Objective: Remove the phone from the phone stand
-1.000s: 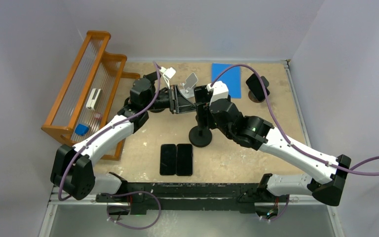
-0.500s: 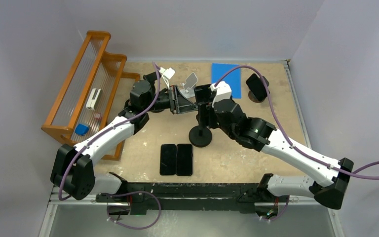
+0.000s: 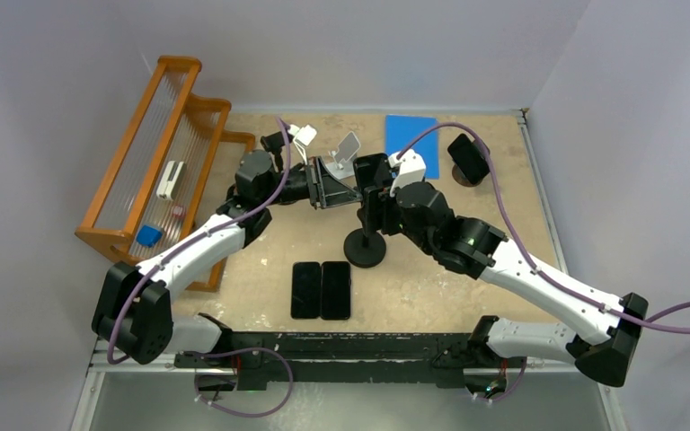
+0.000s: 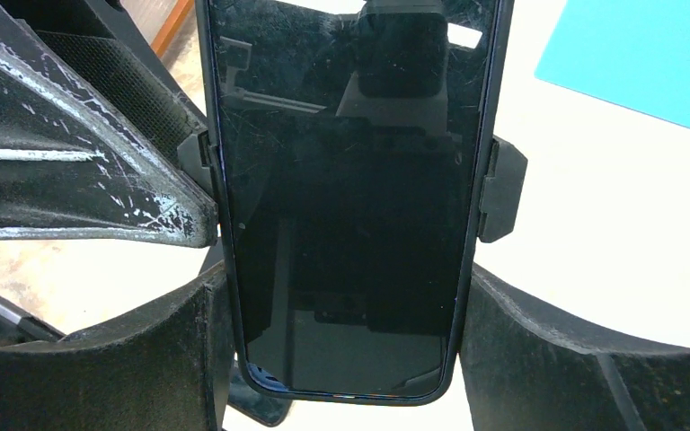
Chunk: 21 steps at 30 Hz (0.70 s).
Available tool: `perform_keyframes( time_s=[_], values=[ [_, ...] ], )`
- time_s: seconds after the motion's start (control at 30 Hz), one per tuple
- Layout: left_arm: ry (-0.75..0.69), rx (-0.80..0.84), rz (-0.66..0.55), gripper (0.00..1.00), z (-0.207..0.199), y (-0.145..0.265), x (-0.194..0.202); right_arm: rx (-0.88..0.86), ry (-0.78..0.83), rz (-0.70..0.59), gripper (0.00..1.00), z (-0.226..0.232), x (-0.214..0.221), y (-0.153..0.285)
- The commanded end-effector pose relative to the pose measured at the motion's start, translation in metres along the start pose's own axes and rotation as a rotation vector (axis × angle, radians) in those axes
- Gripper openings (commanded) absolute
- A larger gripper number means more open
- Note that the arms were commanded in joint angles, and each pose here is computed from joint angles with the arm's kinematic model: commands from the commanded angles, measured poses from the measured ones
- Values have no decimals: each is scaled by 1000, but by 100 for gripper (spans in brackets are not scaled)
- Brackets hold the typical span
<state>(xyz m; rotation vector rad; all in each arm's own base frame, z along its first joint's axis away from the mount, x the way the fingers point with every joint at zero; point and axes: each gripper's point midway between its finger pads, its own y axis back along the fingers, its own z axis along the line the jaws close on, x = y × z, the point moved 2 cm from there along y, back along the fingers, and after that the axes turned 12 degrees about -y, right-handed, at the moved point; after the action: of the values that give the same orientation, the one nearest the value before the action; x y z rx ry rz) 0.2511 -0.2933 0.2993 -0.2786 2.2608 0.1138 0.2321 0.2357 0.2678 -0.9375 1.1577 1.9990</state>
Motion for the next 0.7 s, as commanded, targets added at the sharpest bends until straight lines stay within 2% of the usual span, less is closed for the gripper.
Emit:
perform_keyframes(
  time_s=[0.0,0.67],
  values=[
    [-6,12,-22,0,2,13,-4,105,-31,-32,0,-30,-5,6],
    [49,90,3,0,13,15,10,23,-104,-28,0,-30,2,6]
  ],
)
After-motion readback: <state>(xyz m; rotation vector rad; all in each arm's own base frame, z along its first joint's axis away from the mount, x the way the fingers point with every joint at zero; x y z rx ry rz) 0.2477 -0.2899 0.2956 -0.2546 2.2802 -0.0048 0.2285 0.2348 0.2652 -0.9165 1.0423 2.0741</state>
